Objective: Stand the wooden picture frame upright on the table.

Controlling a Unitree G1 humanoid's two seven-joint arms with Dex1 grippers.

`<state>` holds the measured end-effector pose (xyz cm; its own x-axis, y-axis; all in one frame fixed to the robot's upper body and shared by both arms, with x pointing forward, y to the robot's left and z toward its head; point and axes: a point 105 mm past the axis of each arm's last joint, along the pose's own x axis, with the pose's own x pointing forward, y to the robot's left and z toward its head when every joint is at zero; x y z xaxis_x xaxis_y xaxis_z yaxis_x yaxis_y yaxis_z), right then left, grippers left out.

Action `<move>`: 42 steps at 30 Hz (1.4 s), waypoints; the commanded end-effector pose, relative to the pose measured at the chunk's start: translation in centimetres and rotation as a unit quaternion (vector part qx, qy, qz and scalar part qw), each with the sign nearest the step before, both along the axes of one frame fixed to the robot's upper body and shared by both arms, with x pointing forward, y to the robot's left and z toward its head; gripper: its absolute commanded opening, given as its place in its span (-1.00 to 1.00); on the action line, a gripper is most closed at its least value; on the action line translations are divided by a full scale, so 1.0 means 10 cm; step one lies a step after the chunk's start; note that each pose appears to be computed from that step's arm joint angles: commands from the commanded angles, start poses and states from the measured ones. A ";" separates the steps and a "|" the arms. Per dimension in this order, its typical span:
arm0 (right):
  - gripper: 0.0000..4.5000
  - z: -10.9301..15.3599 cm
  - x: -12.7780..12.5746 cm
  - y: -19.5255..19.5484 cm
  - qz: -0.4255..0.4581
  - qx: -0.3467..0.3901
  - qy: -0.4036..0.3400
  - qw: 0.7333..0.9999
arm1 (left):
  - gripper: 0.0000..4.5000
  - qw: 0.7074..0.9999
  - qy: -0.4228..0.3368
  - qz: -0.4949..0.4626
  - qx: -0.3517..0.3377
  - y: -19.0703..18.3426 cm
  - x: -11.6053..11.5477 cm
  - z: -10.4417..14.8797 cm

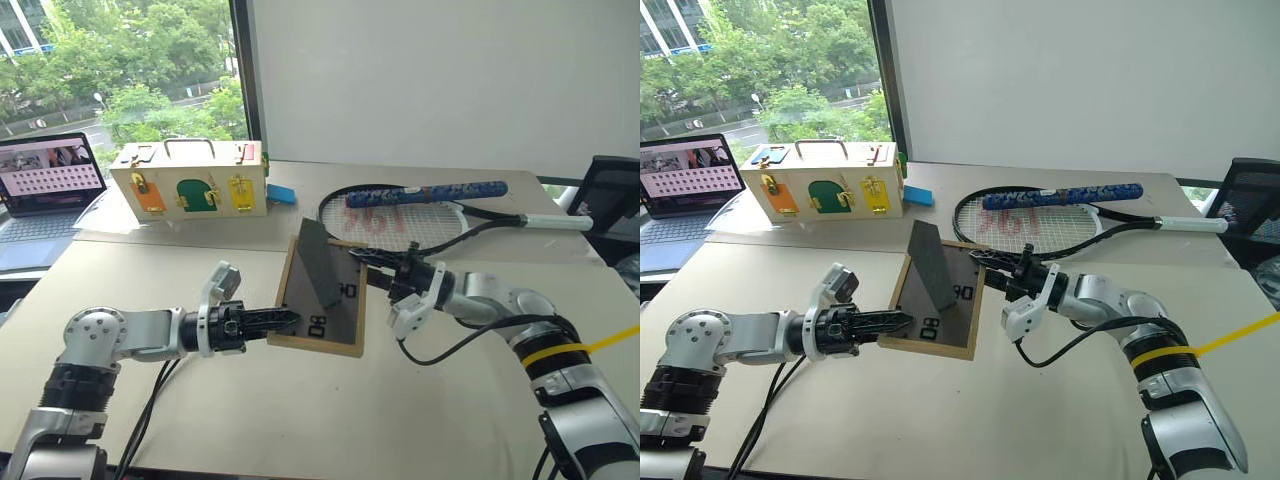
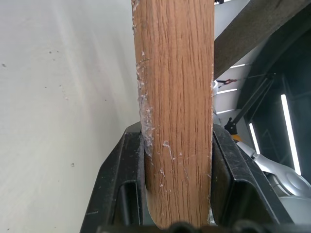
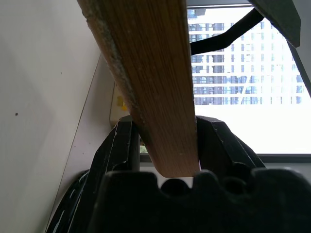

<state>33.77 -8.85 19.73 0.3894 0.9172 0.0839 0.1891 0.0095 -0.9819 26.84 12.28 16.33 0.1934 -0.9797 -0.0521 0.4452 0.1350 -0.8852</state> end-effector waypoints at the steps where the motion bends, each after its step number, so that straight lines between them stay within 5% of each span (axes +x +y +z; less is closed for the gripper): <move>1: -0.36 0.25 -0.05 0.04 0.023 0.036 -0.029 0.999 | -0.50 0.995 -0.065 0.030 0.063 0.03 0.06 -0.06; 4: -0.36 0.26 -0.04 0.03 0.022 0.042 -0.024 0.999 | -0.50 0.988 -0.122 0.068 0.060 0.08 0.14 0.00; 8: -0.42 0.28 0.00 0.02 0.018 0.054 -0.010 0.998 | 0.30 0.981 -0.177 0.082 0.025 0.27 0.10 0.17; 13: -0.45 0.33 0.07 -0.01 0.003 0.072 0.012 0.997 | 1.00 0.945 -0.261 0.174 0.090 0.60 0.21 0.21; 19: -0.46 0.47 0.28 -0.09 -0.023 0.180 0.163 0.970 | 1.00 0.848 -0.423 0.287 0.142 0.97 0.24 0.50; 22: -0.46 0.45 0.31 -0.08 0.005 0.221 0.334 0.916 | 1.00 0.844 -0.446 0.258 0.148 0.93 0.16 0.48; 25: -0.46 0.35 0.16 -0.02 0.057 0.217 0.518 0.826 | 1.00 0.817 -0.486 0.244 0.192 0.88 0.14 0.41; 30: -0.46 0.19 -0.15 0.01 0.099 0.207 0.694 0.682 | 1.00 0.778 -0.541 0.210 0.241 0.87 0.09 0.31; 42: -0.46 -0.31 -0.05 0.10 0.039 0.229 0.775 0.588 | 1.00 0.781 -0.552 0.165 0.242 0.87 0.00 0.24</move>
